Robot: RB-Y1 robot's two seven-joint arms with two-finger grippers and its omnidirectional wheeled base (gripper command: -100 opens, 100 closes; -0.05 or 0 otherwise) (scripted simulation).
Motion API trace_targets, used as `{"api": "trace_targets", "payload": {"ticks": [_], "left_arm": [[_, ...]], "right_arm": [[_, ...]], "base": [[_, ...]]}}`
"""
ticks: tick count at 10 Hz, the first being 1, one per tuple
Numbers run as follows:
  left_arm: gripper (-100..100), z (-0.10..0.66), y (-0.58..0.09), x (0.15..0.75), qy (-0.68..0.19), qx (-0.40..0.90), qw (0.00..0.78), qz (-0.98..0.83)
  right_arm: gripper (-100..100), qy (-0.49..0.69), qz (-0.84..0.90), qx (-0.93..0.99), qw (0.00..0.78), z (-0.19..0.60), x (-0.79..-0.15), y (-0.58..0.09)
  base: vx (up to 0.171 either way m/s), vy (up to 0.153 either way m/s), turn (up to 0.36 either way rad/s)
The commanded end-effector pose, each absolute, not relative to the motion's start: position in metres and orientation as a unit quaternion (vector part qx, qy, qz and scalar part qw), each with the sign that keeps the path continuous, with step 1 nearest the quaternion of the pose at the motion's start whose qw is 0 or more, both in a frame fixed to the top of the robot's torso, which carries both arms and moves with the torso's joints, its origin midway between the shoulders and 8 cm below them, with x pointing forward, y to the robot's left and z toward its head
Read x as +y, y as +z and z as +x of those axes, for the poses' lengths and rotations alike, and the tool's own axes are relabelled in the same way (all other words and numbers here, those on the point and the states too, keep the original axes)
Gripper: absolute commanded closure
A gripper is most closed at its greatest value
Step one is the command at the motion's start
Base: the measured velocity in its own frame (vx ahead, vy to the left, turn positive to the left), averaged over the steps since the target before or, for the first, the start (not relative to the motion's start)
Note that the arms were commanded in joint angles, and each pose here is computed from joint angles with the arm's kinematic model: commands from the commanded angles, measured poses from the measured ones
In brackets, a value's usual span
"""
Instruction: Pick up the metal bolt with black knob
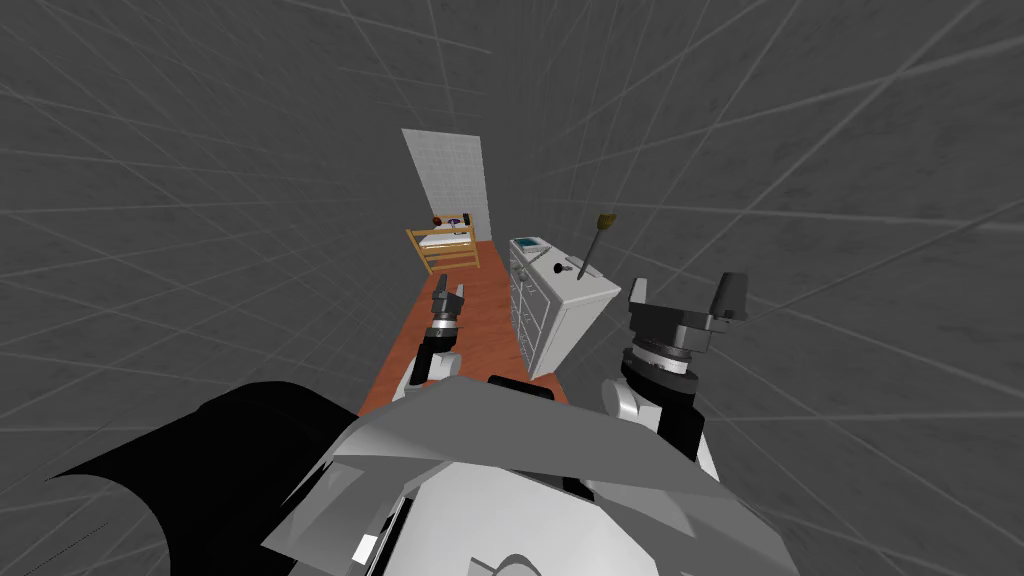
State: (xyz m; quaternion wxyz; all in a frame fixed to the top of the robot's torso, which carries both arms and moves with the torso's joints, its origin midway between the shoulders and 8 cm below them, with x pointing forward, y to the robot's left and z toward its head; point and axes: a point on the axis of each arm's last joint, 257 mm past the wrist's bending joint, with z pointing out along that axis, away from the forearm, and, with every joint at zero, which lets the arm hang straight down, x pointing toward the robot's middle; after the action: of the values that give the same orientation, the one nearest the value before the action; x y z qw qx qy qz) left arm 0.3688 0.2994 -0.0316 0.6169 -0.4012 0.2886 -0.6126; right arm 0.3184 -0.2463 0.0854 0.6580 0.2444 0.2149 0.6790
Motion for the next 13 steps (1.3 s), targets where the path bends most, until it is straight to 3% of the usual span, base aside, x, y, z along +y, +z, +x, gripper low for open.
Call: {"api": "trace_targets", "payload": {"ticks": [1,5,13], "left_arm": [[0,0.369,-0.032,0.299,-0.613,0.289,0.617,-0.401],[0,0.369,-0.032,0.299,-0.613,0.288,0.617,-0.401],[0,0.369,-0.032,0.299,-0.613,0.288,0.617,-0.401]], "right_arm": [[-100,0.667,0.236,0.238,0.665,0.323,-0.242,0.078],[-100,0.590,0.195,0.344,0.704,0.343,-0.234,0.033],[-100,0.366,0.054,0.544,0.753,0.369,-0.270,-0.082]], "base": [[-0.012,0.030,-0.083],[-0.024,0.117,-0.146],[-0.012,0.176,-0.169]]}}
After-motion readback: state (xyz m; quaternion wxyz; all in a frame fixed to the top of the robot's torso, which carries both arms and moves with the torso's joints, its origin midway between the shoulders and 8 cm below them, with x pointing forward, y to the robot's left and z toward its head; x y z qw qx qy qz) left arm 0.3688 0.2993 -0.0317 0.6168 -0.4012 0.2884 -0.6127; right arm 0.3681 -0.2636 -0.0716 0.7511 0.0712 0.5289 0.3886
